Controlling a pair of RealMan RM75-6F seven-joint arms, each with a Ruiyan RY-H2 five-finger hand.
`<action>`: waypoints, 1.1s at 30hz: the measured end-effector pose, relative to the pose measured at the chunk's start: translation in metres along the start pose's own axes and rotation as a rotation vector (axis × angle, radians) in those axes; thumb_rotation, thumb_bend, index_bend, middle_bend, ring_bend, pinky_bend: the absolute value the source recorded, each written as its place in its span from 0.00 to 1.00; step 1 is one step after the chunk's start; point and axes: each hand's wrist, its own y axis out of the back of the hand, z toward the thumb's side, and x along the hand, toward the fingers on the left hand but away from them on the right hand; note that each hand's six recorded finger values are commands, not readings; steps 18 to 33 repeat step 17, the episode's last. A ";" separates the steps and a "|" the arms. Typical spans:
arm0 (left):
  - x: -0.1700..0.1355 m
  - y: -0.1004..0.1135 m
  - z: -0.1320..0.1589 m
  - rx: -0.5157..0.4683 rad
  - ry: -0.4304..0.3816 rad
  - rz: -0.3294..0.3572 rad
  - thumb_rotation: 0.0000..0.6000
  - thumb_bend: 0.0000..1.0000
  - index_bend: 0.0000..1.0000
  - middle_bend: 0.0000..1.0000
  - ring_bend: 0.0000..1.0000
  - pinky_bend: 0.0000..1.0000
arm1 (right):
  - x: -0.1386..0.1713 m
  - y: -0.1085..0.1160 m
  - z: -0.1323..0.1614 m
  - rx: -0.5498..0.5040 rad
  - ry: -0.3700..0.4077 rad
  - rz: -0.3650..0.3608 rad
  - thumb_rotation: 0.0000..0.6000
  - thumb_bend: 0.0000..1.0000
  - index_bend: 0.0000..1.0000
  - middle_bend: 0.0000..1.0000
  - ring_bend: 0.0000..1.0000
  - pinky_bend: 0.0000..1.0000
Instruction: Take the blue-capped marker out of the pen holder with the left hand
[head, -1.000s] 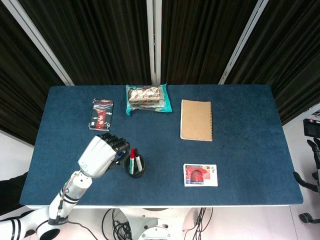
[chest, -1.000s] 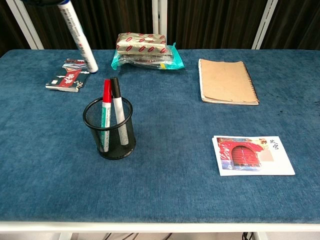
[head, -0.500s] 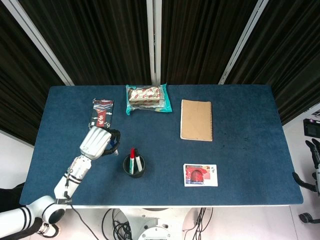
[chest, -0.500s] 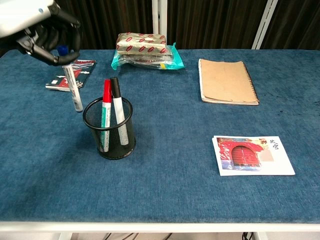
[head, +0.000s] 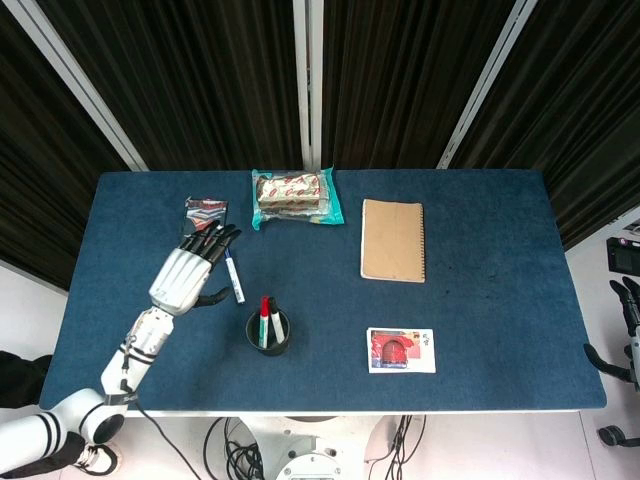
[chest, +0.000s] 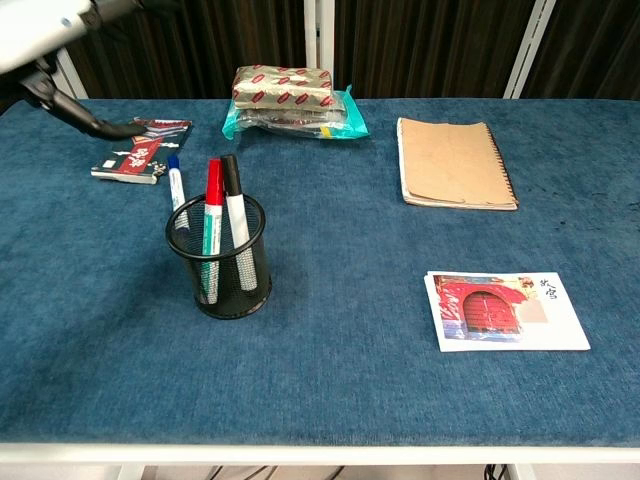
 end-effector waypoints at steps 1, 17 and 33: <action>-0.004 0.006 -0.003 0.027 0.008 0.011 1.00 0.21 0.04 0.04 0.00 0.17 | 0.000 0.000 0.001 -0.001 0.001 -0.003 1.00 0.19 0.00 0.00 0.00 0.00; -0.166 0.028 -0.094 0.209 0.365 -0.090 1.00 0.21 0.06 0.00 0.00 0.06 | 0.006 -0.005 0.018 -0.016 0.054 -0.055 1.00 0.19 0.00 0.00 0.00 0.00; -0.166 0.028 -0.094 0.209 0.365 -0.090 1.00 0.21 0.06 0.00 0.00 0.06 | 0.006 -0.005 0.018 -0.016 0.054 -0.055 1.00 0.19 0.00 0.00 0.00 0.00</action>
